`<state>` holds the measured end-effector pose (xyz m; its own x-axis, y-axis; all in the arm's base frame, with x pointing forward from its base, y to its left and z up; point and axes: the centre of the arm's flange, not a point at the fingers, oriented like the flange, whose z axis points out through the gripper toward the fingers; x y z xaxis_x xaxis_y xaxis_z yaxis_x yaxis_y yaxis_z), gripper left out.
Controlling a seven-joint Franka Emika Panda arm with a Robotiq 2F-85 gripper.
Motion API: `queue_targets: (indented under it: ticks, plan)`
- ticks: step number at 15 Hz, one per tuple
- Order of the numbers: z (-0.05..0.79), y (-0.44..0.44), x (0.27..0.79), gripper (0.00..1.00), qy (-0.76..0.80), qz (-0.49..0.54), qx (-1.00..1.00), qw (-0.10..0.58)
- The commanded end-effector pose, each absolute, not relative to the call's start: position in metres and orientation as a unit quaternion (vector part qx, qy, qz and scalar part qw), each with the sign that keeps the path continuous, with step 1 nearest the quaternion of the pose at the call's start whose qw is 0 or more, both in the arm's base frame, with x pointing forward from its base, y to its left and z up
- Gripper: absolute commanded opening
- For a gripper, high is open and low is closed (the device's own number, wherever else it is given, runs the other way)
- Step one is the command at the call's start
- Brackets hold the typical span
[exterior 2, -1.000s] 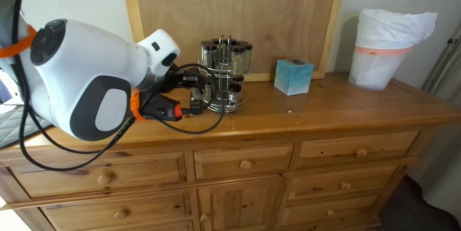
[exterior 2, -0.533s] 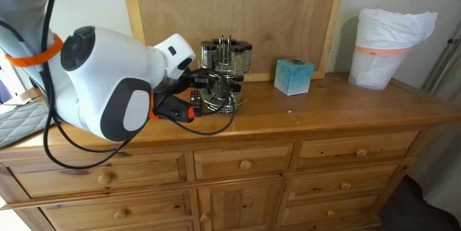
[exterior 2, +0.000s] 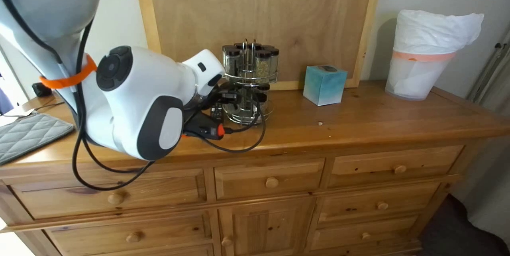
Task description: Move the seasoning rack to the left, pick up the container on the left and put it on the bottom compartment of the seasoning rack
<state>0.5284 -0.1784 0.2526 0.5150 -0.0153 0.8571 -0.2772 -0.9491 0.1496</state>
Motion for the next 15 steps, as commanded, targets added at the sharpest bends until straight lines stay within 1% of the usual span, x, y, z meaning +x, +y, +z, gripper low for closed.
queue_targets:
  ticks: [1,15]
  plan:
    - [0.239,-0.184,0.538,0.23,-0.071,0.508,0.849,0.124]
    - [0.218,-0.192,0.533,0.23,-0.048,0.561,0.816,0.130]
